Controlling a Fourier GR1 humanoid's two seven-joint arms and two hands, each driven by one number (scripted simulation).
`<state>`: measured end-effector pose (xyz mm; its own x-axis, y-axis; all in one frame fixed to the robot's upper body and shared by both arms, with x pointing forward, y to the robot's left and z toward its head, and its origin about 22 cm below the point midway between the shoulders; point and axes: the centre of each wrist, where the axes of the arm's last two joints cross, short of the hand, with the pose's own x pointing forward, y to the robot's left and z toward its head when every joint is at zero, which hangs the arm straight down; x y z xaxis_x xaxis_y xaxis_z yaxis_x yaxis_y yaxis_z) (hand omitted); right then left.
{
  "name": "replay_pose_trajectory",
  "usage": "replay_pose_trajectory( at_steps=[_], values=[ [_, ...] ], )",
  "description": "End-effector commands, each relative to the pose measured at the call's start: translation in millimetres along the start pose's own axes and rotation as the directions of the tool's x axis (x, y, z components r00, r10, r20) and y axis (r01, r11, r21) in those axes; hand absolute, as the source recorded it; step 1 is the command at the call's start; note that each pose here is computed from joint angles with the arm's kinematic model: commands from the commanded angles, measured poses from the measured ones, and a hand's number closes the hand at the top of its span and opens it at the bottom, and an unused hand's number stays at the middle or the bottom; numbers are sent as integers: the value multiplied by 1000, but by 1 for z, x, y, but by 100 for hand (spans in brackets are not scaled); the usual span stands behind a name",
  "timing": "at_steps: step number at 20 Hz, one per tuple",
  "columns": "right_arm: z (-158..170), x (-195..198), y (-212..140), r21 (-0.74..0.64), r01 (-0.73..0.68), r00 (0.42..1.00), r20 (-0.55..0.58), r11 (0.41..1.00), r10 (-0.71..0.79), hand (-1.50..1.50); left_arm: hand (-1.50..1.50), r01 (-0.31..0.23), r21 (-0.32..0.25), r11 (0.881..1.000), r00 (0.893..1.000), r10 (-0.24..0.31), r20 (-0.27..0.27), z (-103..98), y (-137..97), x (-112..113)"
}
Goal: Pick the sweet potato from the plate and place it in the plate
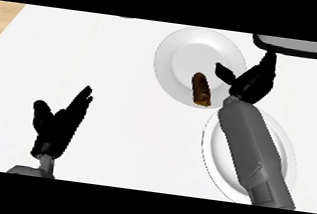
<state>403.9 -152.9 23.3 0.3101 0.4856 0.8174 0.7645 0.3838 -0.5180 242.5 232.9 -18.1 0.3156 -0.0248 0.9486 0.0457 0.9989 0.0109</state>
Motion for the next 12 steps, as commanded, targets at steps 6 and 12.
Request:
replay_pose_trajectory(
  at_steps=[6,12],
  values=[
    [15,-12,-26,-46,275,958,-75,960,-278,-150,0,-19,27,999,998,20,-59,4,18,-15],
    [60,-32,-54,112,369,930,-56,923,-364,-150,0,-38,46,998,997,41,-64,10,9,-23]
  ],
)
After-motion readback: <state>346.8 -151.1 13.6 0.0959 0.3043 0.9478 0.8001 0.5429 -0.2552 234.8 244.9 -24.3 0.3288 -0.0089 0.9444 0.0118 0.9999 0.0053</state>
